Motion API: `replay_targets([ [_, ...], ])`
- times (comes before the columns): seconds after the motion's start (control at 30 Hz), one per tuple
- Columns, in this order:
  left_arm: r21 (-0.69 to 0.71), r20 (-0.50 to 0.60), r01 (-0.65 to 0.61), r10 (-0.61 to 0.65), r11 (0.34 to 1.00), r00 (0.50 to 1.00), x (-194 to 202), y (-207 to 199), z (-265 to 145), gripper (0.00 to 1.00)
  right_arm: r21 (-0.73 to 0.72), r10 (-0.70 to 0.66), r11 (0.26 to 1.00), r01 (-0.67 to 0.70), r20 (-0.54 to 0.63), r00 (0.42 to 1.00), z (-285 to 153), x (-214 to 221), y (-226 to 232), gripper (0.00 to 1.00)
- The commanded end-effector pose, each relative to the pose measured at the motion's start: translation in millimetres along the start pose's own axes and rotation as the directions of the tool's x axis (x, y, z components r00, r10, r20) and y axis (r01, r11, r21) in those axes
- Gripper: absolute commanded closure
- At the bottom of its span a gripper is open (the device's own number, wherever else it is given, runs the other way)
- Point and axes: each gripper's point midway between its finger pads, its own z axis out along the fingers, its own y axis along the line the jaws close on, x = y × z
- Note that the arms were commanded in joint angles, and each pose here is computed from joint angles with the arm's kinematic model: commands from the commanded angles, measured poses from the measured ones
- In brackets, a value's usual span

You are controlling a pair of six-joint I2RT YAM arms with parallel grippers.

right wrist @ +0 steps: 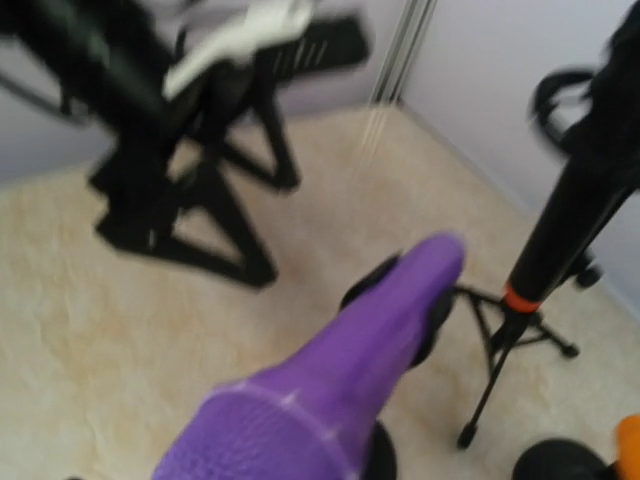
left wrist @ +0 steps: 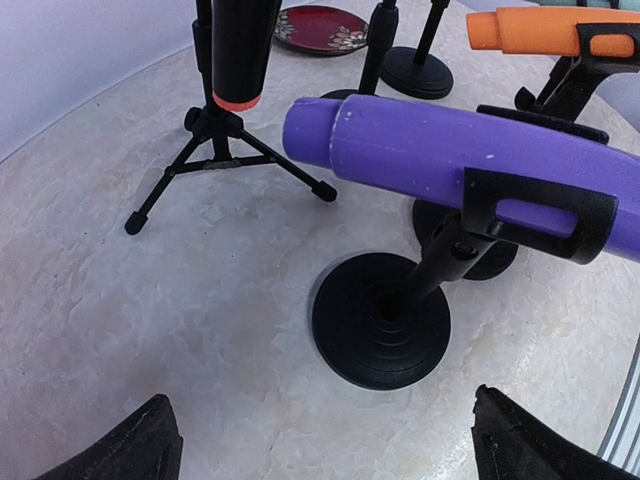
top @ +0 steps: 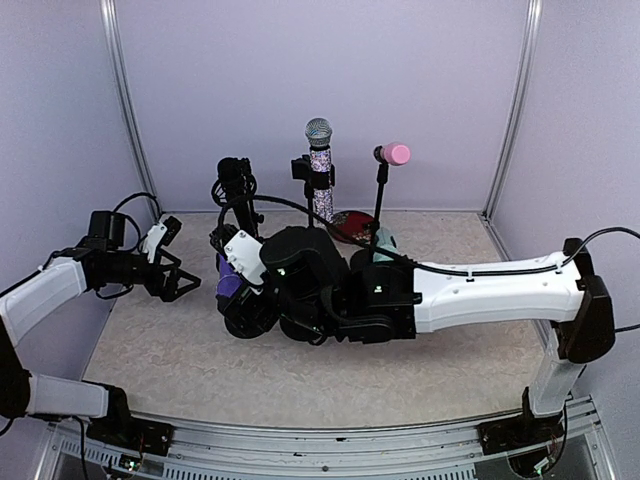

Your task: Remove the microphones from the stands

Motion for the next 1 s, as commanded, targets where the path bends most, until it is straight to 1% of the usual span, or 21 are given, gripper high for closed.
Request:
replay_targets([
  [0.0, 0.026, 0.040, -0.040, 0.039, 0.999, 0.998, -16, -8, -7, 0.01, -0.003, -0.006, 1.000, 0.006, -0.016, 1.000, 11, 3, 8, 0.00],
  [0.17, 0.040, 0.047, -0.034, 0.032, 0.999, 0.998, -17, -9, -5, 0.01, 0.006, -0.014, 1.000, 0.014, -0.036, 0.999, 27, 14, 16, 0.00],
  [0.33, 0.062, 0.050, -0.035, 0.031, 0.998, 0.998, -19, -13, -1, 0.01, 0.068, -0.031, 0.997, 0.033, -0.028, 0.999, 43, 15, 15, 0.00],
  [0.37, 0.066, 0.052, -0.037, 0.033, 0.997, 0.998, -20, -14, 0, 0.01, 0.085, -0.037, 0.996, 0.039, -0.026, 0.999, 45, 14, 13, 0.02],
  [0.43, 0.079, 0.053, -0.038, 0.034, 0.996, 0.998, -21, -16, 2, 0.01, 0.109, -0.058, 0.992, 0.061, -0.029, 0.998, 51, 14, 12, 0.06],
  [0.63, 0.113, 0.071, -0.053, 0.045, 0.992, 0.996, -30, -20, 4, 0.01, 0.170, -0.105, 0.979, 0.110, -0.040, 0.994, 61, 16, 5, 0.14],
  [0.77, 0.148, 0.071, -0.056, 0.046, 0.987, 0.996, -34, -26, 11, 0.01, 0.179, -0.100, 0.978, 0.108, -0.054, 0.994, 63, 22, 1, 0.20],
  [0.97, 0.188, 0.051, -0.067, 0.059, 0.980, 0.997, -32, -39, 26, 0.02, 0.194, -0.085, 0.977, 0.088, -0.028, 0.996, 61, 17, -7, 0.42],
])
